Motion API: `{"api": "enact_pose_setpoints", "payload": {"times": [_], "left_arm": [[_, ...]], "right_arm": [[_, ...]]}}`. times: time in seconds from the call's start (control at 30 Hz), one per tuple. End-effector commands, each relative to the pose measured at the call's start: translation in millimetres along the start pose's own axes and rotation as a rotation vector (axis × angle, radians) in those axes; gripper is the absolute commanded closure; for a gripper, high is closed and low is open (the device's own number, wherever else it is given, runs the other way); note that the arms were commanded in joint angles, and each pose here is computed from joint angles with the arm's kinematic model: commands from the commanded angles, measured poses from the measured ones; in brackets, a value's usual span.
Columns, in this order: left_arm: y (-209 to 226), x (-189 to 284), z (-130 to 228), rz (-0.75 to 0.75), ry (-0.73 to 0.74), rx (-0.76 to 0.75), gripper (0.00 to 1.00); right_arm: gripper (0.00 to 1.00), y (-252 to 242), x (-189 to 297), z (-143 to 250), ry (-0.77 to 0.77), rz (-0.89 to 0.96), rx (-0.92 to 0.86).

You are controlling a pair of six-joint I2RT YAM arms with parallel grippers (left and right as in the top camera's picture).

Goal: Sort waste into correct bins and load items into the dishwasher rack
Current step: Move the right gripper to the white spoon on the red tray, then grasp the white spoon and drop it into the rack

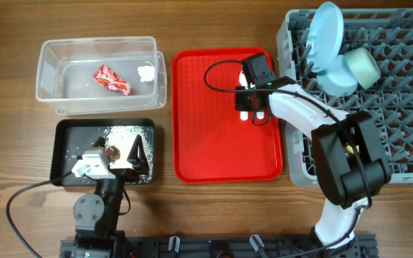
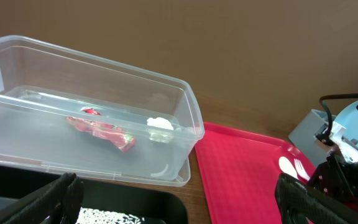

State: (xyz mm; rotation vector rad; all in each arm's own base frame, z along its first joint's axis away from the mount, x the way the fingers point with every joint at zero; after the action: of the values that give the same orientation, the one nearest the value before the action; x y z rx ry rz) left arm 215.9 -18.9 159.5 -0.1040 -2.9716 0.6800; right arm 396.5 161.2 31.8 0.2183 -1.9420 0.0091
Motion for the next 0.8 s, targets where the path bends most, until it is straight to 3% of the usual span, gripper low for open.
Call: {"api": "enact_pose_setpoints", "payload": {"times": [0.0, 0.23, 0.37, 0.63, 0.77], "left_arm": [[1, 0, 0, 0.001, 0.000, -0.013, 0.00], [1, 0, 0, 0.001, 0.000, -0.013, 0.00], [1, 0, 0, 0.001, 0.000, -0.013, 0.00], [1, 0, 0, 0.001, 0.000, -0.013, 0.00], [1, 0, 0, 0.001, 0.000, -0.013, 0.00]], "right_arm": [[0.82, 0, -10, 7, 0.027, 0.000, 0.005], [0.92, 0, -3, 15, 0.068, 0.009, 0.007], [0.93, 1, 14, 9, 0.041, 0.002, 0.007], [0.92, 9, 94, -24, -0.148, -0.042, 0.016], [0.91, -5, 134, -33, -0.247, 0.058, 0.040]]}}
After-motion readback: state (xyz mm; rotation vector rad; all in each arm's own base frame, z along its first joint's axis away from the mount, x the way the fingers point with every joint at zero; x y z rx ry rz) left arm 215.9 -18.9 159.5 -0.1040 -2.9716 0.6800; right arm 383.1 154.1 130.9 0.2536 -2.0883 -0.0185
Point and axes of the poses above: each gripper's point midway between its finger pads, its own x axis back along the fingers, its own y axis along the line the jaws close on, z = x × y, the point moved 3 cm from there along x, back along the fingers, and after that the axes turned 7 degrees about x, right-handed, at the moved point
